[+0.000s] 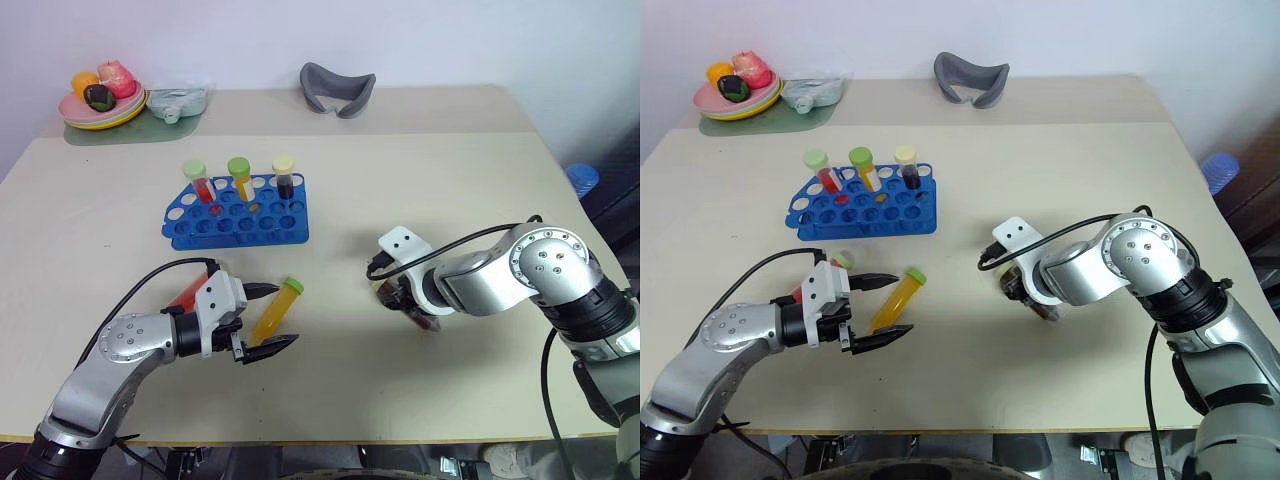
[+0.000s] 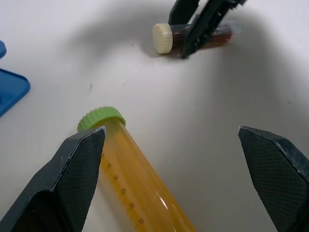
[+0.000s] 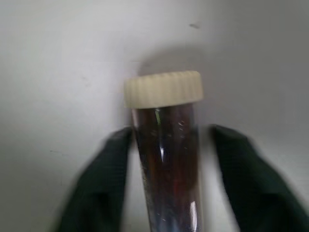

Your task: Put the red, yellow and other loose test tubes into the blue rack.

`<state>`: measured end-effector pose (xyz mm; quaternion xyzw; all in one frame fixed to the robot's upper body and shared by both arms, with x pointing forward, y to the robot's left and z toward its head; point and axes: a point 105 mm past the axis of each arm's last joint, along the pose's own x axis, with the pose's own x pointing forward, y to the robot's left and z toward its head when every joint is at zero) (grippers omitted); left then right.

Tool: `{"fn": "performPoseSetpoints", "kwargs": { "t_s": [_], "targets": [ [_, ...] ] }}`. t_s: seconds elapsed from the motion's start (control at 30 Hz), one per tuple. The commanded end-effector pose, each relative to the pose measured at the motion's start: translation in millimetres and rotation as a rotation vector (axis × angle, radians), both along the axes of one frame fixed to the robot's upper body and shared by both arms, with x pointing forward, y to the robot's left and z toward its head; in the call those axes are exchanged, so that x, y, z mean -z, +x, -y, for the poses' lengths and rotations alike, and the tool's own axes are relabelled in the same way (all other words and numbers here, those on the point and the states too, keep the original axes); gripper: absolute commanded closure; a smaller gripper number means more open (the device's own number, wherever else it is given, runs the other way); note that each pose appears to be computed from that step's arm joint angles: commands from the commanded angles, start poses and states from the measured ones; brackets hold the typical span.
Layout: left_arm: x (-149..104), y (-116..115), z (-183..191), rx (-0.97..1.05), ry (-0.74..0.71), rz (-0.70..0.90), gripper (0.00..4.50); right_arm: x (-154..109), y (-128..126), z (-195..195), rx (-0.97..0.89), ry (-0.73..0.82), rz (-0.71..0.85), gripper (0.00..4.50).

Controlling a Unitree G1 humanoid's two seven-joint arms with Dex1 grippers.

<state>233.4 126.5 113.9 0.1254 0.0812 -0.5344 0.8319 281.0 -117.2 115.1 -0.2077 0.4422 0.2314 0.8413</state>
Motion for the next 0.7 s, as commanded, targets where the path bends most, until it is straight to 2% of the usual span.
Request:
{"fn": "performPoseSetpoints", "kwargs": {
  "t_s": [0.03,0.23,0.37,0.4,0.6,0.7],
  "targets": [
    [-10.6,-1.3,-0.1,0.006,0.005,0.055,0.0,-2.1,2.1,3.1,0.009,-0.022,0.015,2.36],
    [-10.9,0.2,-2.8,-0.004,0.009,0.059,0.0,-0.6,2.4,0.1,0.003,-0.021,0.013,2.36],
    [-10.6,-0.2,-0.9,-0.007,0.007,0.062,0.0,-1.9,2.9,-1.1,-0.004,-0.022,0.022,3.61],
    [-10.8,-0.3,-0.4,-0.007,0.006,0.063,0.0,-3.0,3.5,-1.6,-0.006,-0.022,0.027,3.68],
    [-12.8,-0.9,-3.1,-0.021,0.009,0.066,0.0,-21.1,9.8,-13.3,-0.053,0.022,0.115,3.68],
    [-16.9,3.7,-14.4,-0.086,0.004,0.074,0.0,-55.4,12.8,-36.7,-0.191,0.097,0.333,3.68]
  ]
}}
